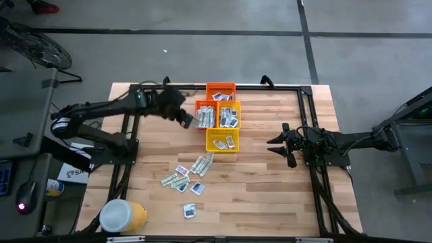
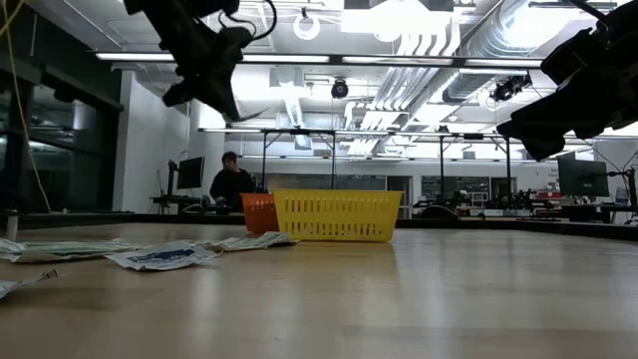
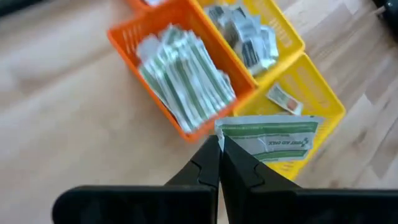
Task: Pick & Place First Aid Supplies
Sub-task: Put the bandage into the bottom orange bin
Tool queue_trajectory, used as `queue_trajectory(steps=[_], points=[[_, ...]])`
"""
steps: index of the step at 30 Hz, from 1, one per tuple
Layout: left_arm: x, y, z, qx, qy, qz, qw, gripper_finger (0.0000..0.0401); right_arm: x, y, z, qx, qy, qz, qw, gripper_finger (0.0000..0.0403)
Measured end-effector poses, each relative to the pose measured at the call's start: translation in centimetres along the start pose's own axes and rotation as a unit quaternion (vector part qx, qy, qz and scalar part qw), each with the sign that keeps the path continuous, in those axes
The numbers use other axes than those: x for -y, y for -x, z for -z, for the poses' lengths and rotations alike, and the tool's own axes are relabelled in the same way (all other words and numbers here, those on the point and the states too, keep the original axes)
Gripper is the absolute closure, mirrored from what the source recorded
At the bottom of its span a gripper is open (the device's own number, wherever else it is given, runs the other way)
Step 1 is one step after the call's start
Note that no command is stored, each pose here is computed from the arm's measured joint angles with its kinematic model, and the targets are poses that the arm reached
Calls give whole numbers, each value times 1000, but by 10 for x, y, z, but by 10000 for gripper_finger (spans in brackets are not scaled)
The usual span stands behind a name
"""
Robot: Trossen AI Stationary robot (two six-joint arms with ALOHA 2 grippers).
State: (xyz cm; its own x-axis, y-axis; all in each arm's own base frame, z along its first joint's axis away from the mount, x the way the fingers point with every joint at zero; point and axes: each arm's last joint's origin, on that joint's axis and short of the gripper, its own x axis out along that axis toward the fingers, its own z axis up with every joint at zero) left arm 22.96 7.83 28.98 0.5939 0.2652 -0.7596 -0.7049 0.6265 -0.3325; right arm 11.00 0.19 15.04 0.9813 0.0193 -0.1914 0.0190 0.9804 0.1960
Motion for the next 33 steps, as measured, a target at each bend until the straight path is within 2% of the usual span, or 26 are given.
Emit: queue_trajectory(steps=[7, 11, 15, 20, 27, 33], points=[[-32, -13, -40, 1, -89, 9, 996, 401, 0, 0, 0, 0, 0, 0, 1000, 263], [-39, -23, -59, -5, -153, 16, 988, 401, 0, 0, 0, 0, 0, 0, 1000, 263], [-36, -34, -75, -11, -214, 50, 975, 401, 0, 0, 0, 0, 0, 0, 1000, 263], [-33, -53, -86, -29, -281, 52, 958, 401, 0, 0, 0, 0, 0, 0, 1000, 263], [-33, -81, -94, -61, -329, 50, 941, 401, 0, 0, 0, 0, 0, 0, 1000, 263], [-36, -100, -92, -87, -360, 54, 927, 401, 0, 0, 0, 0, 0, 0, 1000, 263]])
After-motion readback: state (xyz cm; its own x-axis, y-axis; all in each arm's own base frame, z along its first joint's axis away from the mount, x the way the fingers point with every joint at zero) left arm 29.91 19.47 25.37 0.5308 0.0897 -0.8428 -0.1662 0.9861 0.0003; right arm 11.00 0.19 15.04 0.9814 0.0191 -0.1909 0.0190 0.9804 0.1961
